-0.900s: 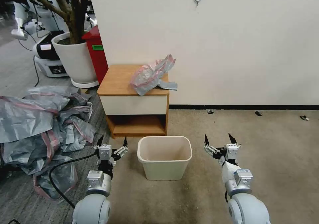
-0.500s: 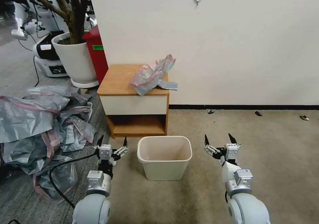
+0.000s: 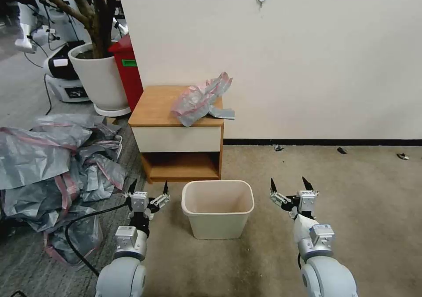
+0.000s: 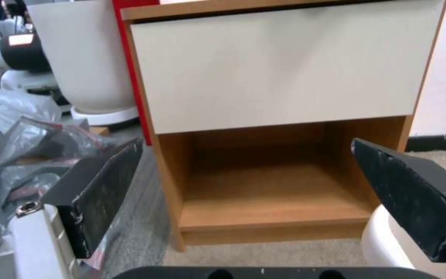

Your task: Pick up the garbage bag from the table and place it over the trash can.

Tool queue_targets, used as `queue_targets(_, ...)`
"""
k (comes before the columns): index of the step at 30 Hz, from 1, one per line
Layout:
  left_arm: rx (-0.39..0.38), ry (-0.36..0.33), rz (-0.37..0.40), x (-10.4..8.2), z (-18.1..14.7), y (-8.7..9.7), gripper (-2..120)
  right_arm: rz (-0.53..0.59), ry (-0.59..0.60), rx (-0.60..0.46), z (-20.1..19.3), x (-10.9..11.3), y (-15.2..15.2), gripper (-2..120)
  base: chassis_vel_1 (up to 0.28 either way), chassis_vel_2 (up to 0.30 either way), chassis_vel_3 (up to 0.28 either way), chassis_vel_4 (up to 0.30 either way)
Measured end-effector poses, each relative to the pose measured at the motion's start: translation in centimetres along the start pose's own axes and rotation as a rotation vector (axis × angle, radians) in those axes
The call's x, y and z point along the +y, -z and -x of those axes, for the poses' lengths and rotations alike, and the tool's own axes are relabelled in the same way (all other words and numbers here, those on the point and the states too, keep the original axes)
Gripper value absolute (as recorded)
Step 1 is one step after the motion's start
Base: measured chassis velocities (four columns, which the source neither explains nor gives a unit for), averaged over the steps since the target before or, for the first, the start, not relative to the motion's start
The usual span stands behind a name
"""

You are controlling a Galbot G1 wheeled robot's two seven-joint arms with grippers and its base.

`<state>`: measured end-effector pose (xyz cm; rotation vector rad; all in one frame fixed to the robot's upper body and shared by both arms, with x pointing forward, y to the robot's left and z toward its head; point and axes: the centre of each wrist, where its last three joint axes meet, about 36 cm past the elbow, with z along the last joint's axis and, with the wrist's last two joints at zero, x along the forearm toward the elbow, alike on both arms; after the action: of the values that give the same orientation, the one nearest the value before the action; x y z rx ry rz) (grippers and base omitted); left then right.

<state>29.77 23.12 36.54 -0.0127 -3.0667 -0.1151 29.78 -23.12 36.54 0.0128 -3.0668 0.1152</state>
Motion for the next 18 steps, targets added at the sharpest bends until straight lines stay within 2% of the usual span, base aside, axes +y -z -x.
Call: queue_targets(18, 0.0, 0.0, 0.0, 0.0, 0.0, 0.0, 100, 0.0, 0.0, 0.0, 0.0, 0.0, 0.0, 100, 0.0, 0.0, 0.0, 0.0)
